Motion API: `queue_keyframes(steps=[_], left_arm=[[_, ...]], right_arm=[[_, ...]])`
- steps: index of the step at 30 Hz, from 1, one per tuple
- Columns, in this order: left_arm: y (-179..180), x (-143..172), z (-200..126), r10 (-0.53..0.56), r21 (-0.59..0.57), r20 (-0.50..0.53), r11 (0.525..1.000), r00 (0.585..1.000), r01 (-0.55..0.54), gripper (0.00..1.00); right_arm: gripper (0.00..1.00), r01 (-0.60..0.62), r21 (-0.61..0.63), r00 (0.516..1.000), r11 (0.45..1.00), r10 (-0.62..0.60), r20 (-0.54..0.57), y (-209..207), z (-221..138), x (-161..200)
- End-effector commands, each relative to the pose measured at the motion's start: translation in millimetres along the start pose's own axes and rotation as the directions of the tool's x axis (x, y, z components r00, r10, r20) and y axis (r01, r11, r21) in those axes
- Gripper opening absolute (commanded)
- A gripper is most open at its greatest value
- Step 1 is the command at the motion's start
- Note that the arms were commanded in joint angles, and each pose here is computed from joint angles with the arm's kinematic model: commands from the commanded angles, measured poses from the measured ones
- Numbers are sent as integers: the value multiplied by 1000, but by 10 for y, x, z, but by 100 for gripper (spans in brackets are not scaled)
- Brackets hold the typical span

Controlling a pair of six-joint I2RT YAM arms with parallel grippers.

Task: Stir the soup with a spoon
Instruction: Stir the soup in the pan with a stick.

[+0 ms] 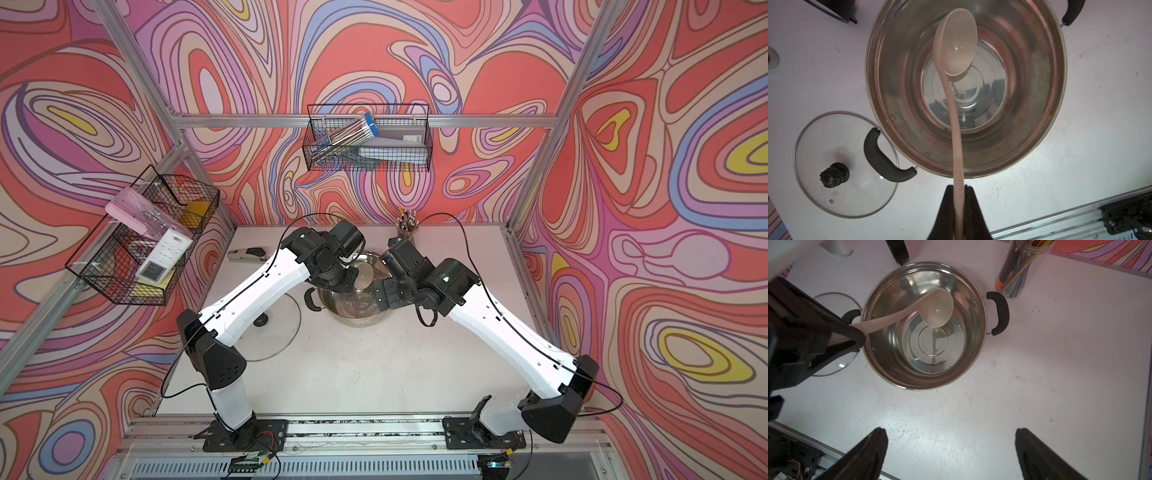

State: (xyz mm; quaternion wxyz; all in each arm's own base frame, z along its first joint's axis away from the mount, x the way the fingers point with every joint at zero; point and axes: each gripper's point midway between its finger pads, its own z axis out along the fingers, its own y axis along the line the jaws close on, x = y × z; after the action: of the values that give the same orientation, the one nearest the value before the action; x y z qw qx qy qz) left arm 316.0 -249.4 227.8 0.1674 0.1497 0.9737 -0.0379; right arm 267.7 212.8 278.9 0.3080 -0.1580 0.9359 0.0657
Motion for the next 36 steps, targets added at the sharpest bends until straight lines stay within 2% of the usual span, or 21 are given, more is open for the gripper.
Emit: queue_keyframes(steps=[1, 6, 11, 16, 22, 28, 36], left_arm=[[-204, -45, -13, 1, 83, 12, 997, 1000, -2, 0], [-303, 100, -21, 20, 118, -8, 993, 1000, -18, 0], [-239, 352, -20, 12, 120, -53, 993, 999, -5, 0], [-69, 559, -83, -4, 81, -61, 997, 998, 9, 0], [157, 700, -146, 6, -20, -91, 1000, 996, -8, 0], [392, 600, -175, -4, -108, -90, 994, 996, -5, 0], [436, 168, -220, 4, -141, -11, 990, 1000, -6, 0]], right_arm=[[98, 29, -43, 999, 999, -27, 36, 29, -71, 26], [98, 61, -113, 998, 992, -57, 41, 124, -62, 108], [98, 90, -170, 995, 981, -82, 53, 212, -74, 139], [98, 108, -222, 993, 969, -94, 73, 311, -47, 128], [98, 111, -236, 993, 965, -96, 75, 380, 22, 76], [98, 110, -222, 992, 969, -93, 87, 372, 12, 6], [98, 82, -187, 994, 979, -65, 91, 283, -33, 11]])
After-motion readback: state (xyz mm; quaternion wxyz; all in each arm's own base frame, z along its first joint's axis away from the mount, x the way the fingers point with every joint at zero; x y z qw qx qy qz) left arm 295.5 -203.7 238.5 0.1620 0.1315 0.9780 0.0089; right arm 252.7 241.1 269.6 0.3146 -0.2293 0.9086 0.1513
